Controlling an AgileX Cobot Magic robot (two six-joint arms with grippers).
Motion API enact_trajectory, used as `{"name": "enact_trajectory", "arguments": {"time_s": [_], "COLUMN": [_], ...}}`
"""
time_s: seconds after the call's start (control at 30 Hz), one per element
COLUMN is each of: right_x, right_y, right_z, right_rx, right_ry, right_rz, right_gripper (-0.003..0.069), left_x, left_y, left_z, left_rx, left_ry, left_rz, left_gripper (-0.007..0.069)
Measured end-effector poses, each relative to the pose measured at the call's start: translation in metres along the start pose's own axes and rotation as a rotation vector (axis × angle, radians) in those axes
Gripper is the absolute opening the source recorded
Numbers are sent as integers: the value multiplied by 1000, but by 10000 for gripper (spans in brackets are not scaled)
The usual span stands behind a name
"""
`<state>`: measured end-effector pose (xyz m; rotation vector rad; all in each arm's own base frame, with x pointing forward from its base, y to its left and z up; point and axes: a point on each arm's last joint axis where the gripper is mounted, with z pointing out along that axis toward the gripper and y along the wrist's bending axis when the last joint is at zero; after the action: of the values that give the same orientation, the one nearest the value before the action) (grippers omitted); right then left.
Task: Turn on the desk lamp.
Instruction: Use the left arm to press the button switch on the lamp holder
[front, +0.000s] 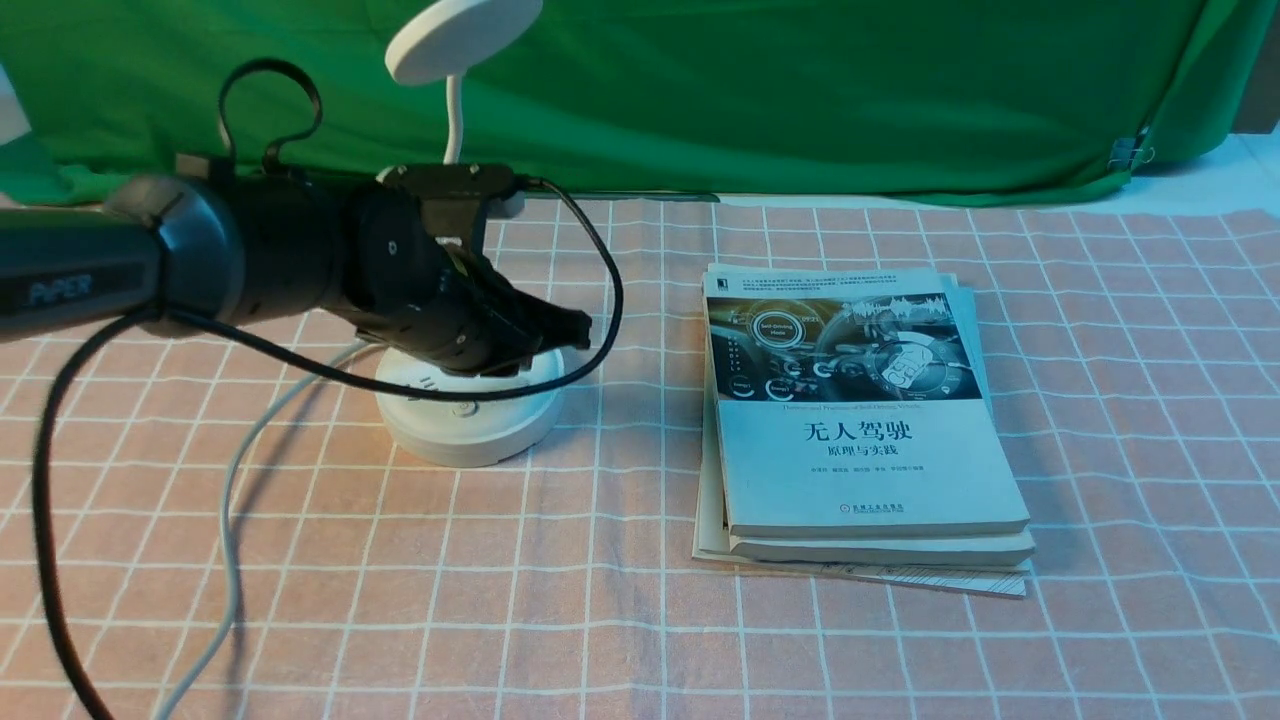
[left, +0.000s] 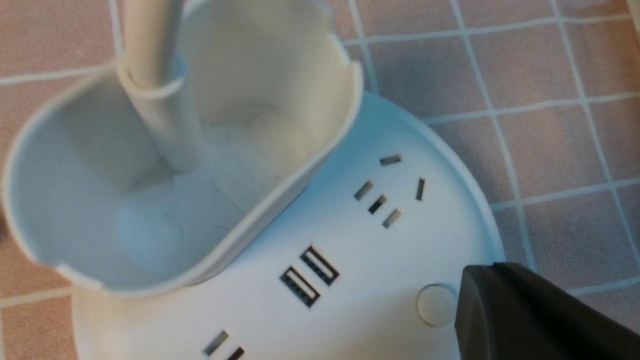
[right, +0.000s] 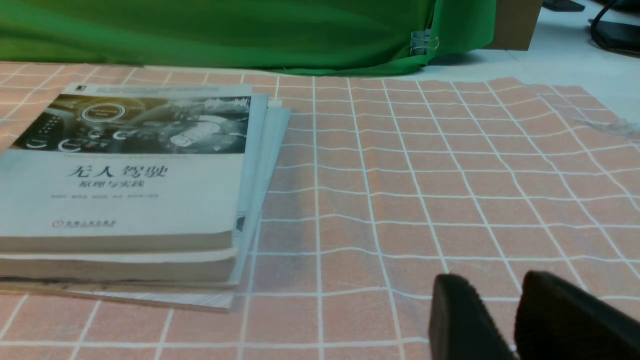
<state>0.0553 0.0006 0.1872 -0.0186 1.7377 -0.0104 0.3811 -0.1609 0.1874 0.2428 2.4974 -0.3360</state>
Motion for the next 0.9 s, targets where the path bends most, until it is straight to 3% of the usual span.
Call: {"name": "enact_trajectory", "arguments": {"time_s": [0.9], "right_x": [0], "right_y": [0], "right_z": [0], "right_rx": [0], "right_ry": [0], "right_rz": [0], "right_gripper": [240], "left_x": [6], "left_y": [3], "left_z": [22], "left_rx": [-9], "left_ry": [49], "left_rz": [-26], "left_gripper": [2]}}
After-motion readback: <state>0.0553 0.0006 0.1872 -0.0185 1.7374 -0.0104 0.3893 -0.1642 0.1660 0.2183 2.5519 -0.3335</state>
